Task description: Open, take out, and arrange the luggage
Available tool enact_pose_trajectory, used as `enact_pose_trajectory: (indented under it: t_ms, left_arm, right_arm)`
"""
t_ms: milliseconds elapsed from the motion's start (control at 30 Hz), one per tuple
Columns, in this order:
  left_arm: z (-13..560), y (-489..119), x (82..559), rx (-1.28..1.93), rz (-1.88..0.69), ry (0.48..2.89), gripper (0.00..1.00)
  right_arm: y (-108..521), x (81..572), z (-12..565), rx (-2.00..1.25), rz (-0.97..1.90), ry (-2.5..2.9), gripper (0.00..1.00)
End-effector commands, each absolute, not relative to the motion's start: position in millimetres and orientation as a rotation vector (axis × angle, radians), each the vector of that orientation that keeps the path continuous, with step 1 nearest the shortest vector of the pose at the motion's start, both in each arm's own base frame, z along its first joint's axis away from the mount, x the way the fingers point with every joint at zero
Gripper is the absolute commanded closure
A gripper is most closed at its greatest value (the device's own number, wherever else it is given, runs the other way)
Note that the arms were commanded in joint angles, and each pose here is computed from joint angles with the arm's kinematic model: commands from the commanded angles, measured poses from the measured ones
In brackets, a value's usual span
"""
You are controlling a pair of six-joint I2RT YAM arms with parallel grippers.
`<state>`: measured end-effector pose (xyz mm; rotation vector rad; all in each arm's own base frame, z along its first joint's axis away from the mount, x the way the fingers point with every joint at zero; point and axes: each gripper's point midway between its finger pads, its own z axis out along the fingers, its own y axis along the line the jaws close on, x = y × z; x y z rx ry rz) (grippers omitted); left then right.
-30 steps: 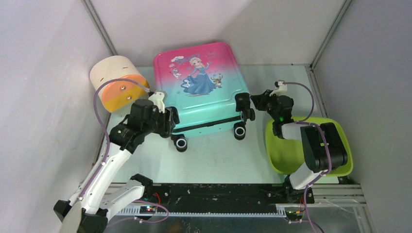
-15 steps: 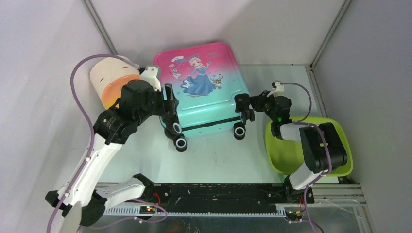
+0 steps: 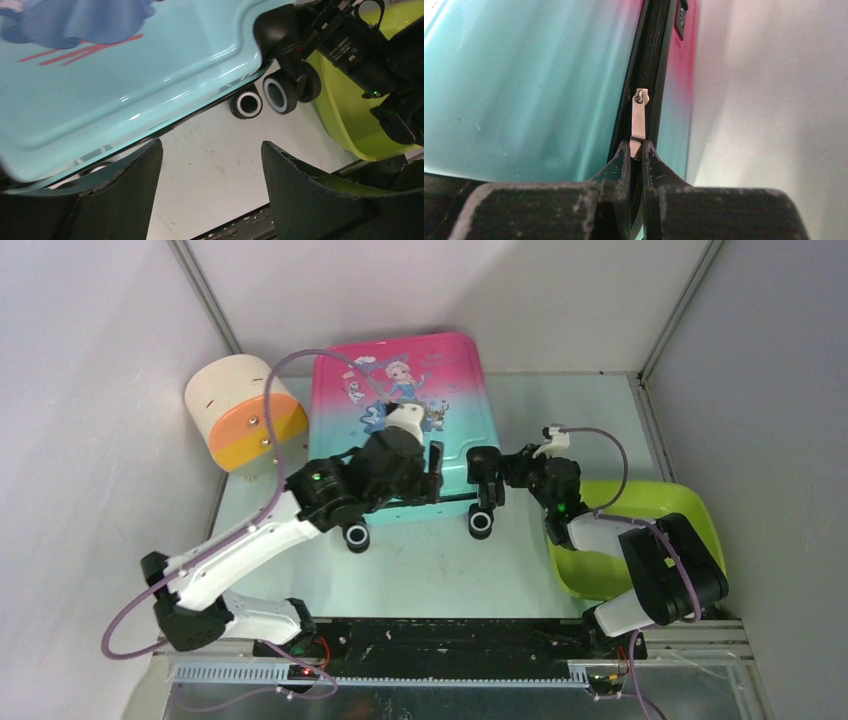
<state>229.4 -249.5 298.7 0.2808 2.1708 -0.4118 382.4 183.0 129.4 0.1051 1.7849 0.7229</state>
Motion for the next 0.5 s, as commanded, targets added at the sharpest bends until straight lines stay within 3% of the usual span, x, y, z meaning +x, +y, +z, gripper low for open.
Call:
enact_pose_trajectory:
  t_ms: [0, 300, 467]
  left_arm:
    - [310, -284, 241, 0.175, -0.433, 2.109, 0.21]
    - [288, -352, 235, 0.247, -0.507, 2.176, 0.19]
    - [255, -353, 231, 0.229, -0.419, 2.264, 0.18]
  right_arm:
    - [235, 337, 128, -0.02, 0.92, 1.837, 1.0]
    - [242, 310, 125, -0.047, 0.931, 1.819, 1.0]
    - [239, 309, 126, -0.046, 0.928, 1.804, 1.0]
